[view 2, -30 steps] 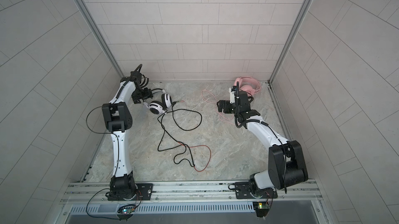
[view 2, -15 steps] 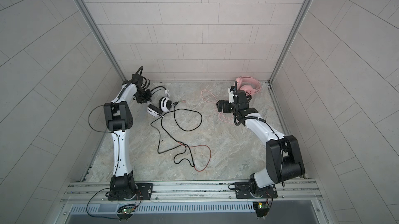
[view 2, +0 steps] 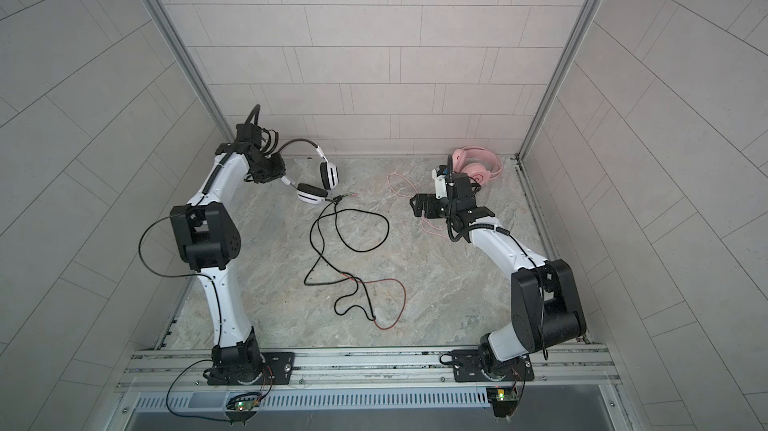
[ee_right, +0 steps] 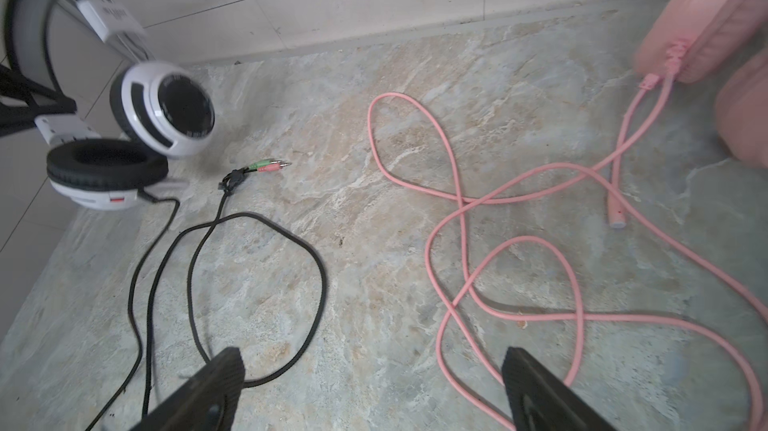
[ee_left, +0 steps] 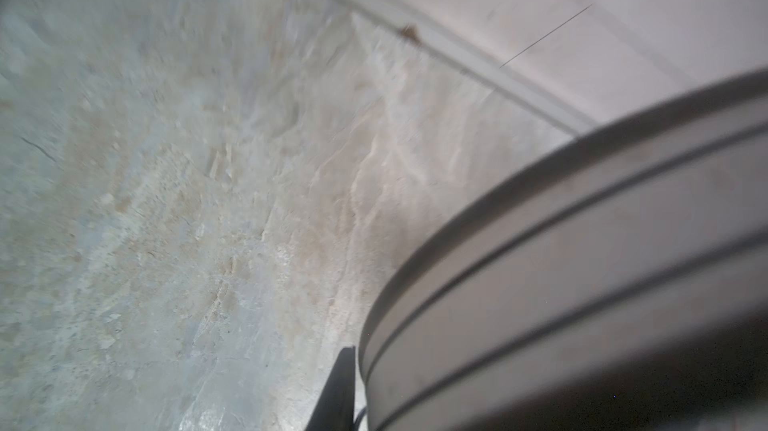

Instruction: Wrap the headphones

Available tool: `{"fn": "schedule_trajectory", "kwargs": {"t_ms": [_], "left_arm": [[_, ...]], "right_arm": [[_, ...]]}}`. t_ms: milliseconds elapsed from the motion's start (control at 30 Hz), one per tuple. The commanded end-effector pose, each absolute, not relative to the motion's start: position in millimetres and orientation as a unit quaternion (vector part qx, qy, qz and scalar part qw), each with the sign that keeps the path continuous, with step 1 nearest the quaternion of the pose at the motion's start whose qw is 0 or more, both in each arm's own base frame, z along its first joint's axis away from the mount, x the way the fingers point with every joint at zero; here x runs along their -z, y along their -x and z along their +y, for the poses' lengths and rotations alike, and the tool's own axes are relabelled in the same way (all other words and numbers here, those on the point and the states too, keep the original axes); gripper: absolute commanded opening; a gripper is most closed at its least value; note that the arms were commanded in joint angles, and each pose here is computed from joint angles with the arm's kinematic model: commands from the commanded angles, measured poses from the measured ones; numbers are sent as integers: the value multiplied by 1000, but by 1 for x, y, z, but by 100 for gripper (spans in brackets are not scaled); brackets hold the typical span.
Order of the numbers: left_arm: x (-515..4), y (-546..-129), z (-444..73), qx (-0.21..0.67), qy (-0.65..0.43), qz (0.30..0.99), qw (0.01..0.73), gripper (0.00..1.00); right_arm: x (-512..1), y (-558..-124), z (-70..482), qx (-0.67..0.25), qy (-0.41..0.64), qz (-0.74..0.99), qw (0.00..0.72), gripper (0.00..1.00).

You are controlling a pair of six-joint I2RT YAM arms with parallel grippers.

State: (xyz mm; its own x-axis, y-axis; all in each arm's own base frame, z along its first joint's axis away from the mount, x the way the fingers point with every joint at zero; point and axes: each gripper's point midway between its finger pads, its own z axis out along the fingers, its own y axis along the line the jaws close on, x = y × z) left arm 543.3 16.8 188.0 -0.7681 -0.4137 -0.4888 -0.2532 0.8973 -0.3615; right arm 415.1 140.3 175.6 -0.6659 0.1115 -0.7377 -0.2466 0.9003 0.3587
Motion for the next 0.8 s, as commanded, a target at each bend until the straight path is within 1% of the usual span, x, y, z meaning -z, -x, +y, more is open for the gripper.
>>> {"fn": "schedule_trajectory", "kwargs": {"t_ms": [0, 100, 200, 267, 367, 467, 567, 667, 767], "left_arm": [[-261, -529, -6, 209, 171, 897, 350, 0], [-286, -517, -18, 264, 177, 870, 377, 0], [-300, -498, -24, 279, 175, 860, 389, 0], [-306, -486, -33, 293, 163, 856, 393, 0], [-298, -468, -46, 285, 143, 863, 391, 0], [-274, -458, -60, 282, 109, 874, 380, 0], [-248, -458, -66, 307, 128, 874, 354, 0], [-240, -459, -84, 329, 112, 878, 328, 0], [-232, -454, -86, 302, 109, 893, 317, 0]], "right_arm": [[-184, -414, 168, -256, 75, 875, 404, 99], [-184, -406, 193, -282, 109, 870, 390, 99], [-191, -398, 221, -316, 132, 860, 378, 99], [-204, -396, 239, -332, 142, 849, 386, 99], [-229, -393, 266, -349, 153, 830, 408, 99], [-258, -394, 292, -365, 166, 806, 436, 99], [-284, -409, 306, -381, 143, 786, 465, 99], [-295, -421, 320, -392, 133, 782, 466, 99], [-296, -422, 333, -370, 139, 793, 463, 99]]}}
